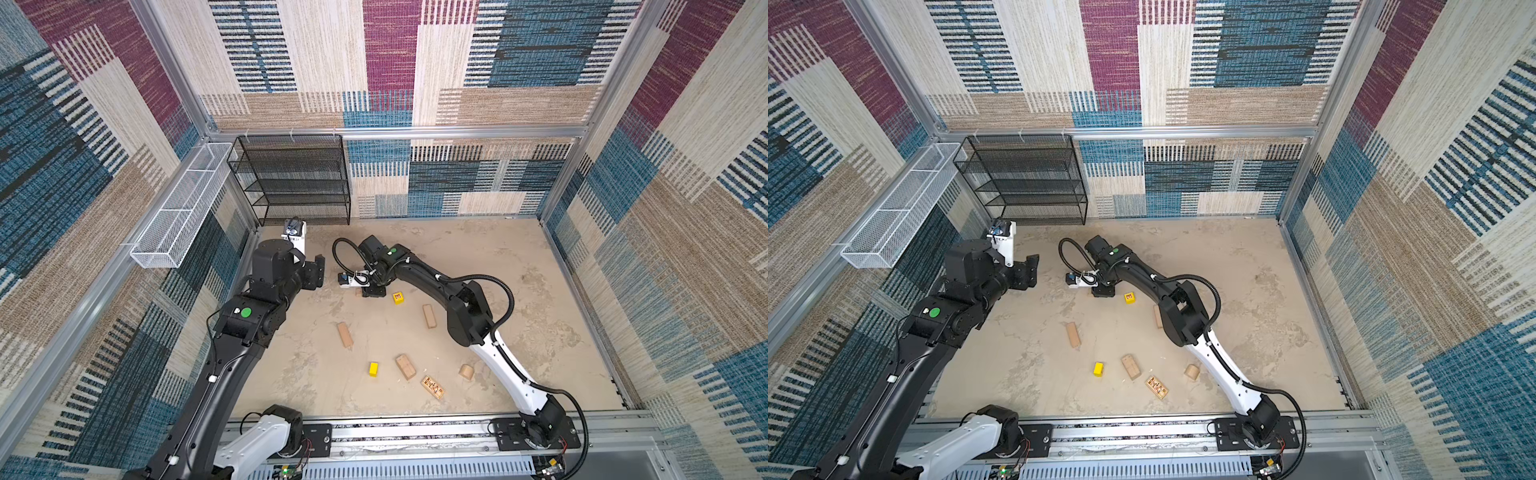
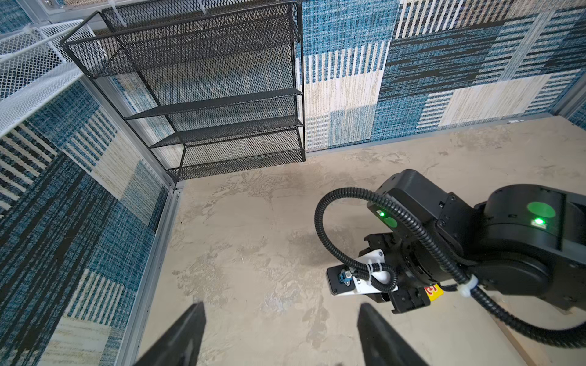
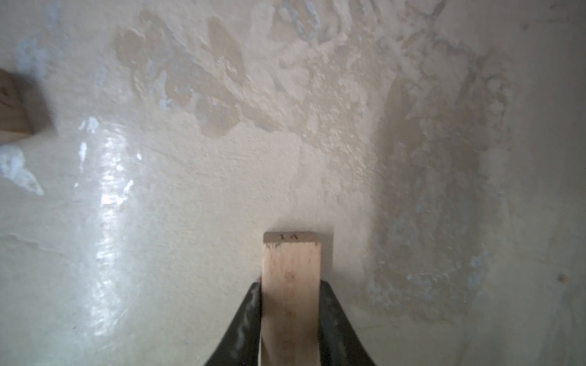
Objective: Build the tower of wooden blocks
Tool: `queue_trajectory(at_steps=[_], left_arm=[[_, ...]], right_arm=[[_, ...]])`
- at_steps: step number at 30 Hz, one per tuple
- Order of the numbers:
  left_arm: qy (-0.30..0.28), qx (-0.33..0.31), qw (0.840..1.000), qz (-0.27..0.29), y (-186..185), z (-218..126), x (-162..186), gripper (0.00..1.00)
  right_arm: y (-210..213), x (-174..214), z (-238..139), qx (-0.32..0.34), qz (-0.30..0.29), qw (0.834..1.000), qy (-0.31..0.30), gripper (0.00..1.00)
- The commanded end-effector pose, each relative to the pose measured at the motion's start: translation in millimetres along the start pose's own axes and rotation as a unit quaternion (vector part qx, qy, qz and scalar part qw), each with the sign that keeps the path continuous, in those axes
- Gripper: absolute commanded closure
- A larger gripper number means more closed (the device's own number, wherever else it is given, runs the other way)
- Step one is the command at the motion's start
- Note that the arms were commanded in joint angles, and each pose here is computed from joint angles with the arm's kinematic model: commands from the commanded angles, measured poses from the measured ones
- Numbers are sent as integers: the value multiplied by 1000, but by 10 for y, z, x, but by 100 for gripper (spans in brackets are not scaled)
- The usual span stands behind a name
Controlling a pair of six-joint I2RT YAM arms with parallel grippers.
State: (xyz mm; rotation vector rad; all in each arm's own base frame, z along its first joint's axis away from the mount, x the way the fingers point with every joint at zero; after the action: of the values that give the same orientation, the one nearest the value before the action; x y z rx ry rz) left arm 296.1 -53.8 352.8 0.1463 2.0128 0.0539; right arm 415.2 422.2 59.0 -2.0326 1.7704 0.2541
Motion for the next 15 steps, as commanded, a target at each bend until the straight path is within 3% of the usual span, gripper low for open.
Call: queue_trajectory(at_steps=[1, 15], left_arm=[[-13, -4, 1000, -4, 14, 0, -55, 20], [-12, -7, 1000, -4, 24, 4, -51, 20]], right_arm=[[7, 67, 50, -2, 5, 1000, 12, 69], [-26, 119, 69, 0, 19, 1000, 14, 67]])
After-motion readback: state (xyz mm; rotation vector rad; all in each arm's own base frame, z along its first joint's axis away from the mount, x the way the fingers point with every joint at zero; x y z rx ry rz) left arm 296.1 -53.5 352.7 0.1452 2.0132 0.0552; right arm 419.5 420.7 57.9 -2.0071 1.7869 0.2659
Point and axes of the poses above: each gripper's point midway between its finger pads, its own z axis out along the fingers, its own y axis along the line the jaws close on, x = y × z, the point moved 3 cm from there along -z, back along the fingers, and after that the axes turned 1 degree about -z, right-handed, at the moved point
